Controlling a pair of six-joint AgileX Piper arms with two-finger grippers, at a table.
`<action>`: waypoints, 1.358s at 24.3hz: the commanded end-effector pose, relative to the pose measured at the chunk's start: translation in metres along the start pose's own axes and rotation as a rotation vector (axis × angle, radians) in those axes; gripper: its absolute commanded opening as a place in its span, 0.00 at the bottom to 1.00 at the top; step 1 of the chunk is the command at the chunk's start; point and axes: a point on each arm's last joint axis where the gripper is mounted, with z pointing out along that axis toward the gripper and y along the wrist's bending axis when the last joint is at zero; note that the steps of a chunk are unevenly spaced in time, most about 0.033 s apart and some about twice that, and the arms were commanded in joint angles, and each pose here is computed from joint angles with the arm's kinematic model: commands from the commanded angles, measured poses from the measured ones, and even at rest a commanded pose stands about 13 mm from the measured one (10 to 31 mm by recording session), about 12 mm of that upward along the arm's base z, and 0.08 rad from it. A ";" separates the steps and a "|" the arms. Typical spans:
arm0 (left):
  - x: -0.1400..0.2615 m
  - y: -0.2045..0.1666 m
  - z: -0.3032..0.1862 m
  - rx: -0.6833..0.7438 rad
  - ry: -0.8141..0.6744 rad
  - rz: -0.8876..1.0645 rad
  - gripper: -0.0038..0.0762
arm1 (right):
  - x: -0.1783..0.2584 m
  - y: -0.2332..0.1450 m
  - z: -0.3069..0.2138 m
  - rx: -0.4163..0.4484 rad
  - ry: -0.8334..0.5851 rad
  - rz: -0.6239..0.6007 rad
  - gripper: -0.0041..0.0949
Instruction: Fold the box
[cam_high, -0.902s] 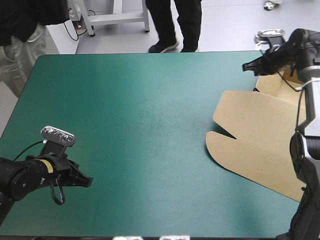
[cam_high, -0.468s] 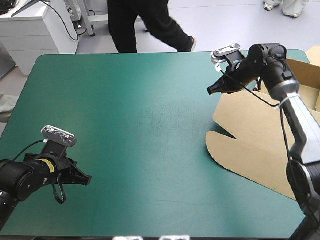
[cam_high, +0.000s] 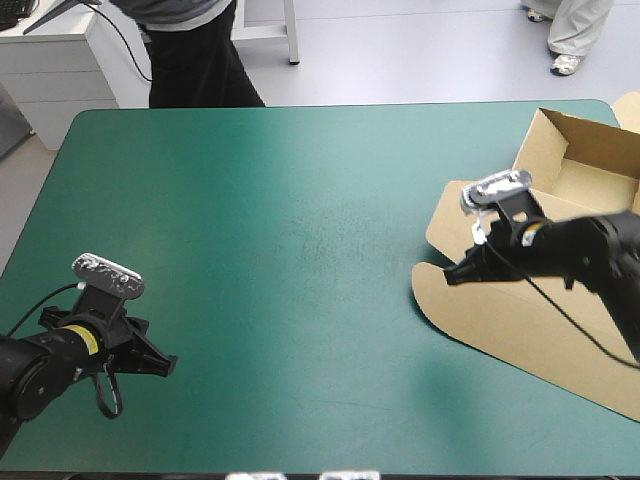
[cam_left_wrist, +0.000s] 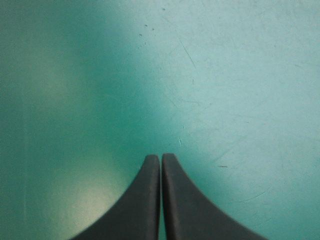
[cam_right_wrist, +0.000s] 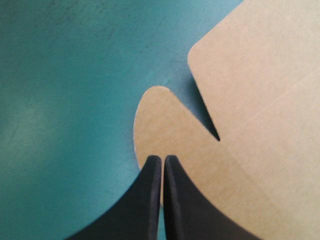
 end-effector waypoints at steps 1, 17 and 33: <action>0.001 0.000 -0.017 0.001 -0.117 -0.007 0.04 | 0.026 0.014 -0.039 -0.009 -0.215 0.014 0.04; 0.051 -0.018 -0.009 0.153 -0.173 -0.035 0.04 | 0.132 0.034 -0.110 0.096 -0.368 -0.022 0.04; 0.075 -0.028 0.016 0.211 -0.107 -0.032 0.04 | 0.186 0.032 -0.058 0.094 -0.388 -0.049 0.04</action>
